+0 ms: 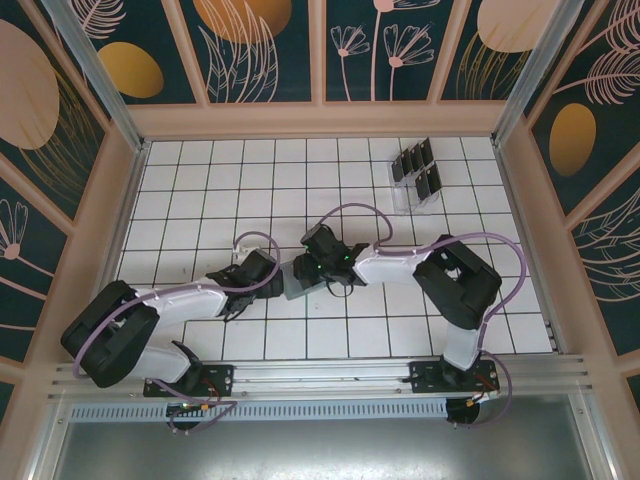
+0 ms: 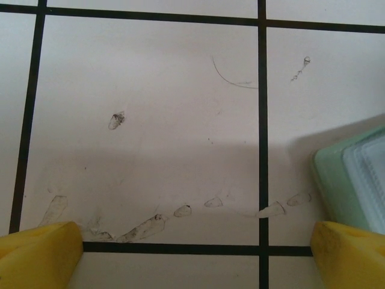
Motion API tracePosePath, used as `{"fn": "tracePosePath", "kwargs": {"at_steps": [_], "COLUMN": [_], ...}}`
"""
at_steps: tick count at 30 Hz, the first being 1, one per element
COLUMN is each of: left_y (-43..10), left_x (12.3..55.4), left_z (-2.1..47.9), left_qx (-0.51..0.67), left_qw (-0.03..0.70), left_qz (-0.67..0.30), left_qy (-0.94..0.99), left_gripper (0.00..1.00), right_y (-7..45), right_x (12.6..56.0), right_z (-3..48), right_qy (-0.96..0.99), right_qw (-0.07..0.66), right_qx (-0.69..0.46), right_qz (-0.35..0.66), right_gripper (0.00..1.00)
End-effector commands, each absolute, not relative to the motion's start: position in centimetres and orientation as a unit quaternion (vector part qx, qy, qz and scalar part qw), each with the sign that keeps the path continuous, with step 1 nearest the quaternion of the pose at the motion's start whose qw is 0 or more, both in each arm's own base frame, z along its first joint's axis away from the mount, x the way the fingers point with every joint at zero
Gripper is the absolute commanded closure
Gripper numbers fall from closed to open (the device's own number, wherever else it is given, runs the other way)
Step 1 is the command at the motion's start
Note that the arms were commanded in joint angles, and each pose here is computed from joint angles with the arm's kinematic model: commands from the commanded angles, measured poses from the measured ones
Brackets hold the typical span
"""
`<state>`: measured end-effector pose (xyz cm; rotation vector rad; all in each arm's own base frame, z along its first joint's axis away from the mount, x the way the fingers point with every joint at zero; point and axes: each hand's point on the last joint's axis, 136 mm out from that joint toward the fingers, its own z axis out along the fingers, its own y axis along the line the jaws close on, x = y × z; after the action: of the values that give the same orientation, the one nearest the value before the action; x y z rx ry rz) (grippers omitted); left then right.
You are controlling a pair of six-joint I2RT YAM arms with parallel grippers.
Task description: Put the credit cards into the card holder
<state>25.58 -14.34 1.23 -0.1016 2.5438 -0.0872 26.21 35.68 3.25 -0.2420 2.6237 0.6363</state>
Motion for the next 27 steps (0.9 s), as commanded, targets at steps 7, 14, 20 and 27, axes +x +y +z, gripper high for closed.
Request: {"fn": "tracePosePath", "kwargs": {"at_steps": [7, 14, 20, 27], "left_y": [-14.8, -15.2, -14.5, -14.6], "left_x": [26.3, 28.2, 30.4, 30.8], "left_z": [0.3, 0.8, 2.3, 5.0], "left_qx": [-0.035, -0.029, -0.027, -0.026], "left_qw": [0.285, 0.296, 0.315, 0.333], "left_qz": [-0.025, -0.014, -0.002, -0.016], "left_qy": [0.958, 0.955, 0.949, 0.942], "left_gripper": [0.01, 0.01, 0.01, 0.01], "right_y": [33.3, 31.8, 32.4, 33.6], "right_x": [26.2, 27.4, 27.5, 27.5], "right_z": [3.5, 6.6, 7.1, 5.8], "right_qy": [0.957, 0.950, 0.946, 0.947], "right_qw": [0.232, 0.261, 0.258, 0.241], "right_qx": [-0.080, -0.053, -0.054, -0.060], "right_qz": [0.152, 0.165, 0.189, 0.205], "right_gripper": [0.44, 0.44, 0.44, 0.45]}}
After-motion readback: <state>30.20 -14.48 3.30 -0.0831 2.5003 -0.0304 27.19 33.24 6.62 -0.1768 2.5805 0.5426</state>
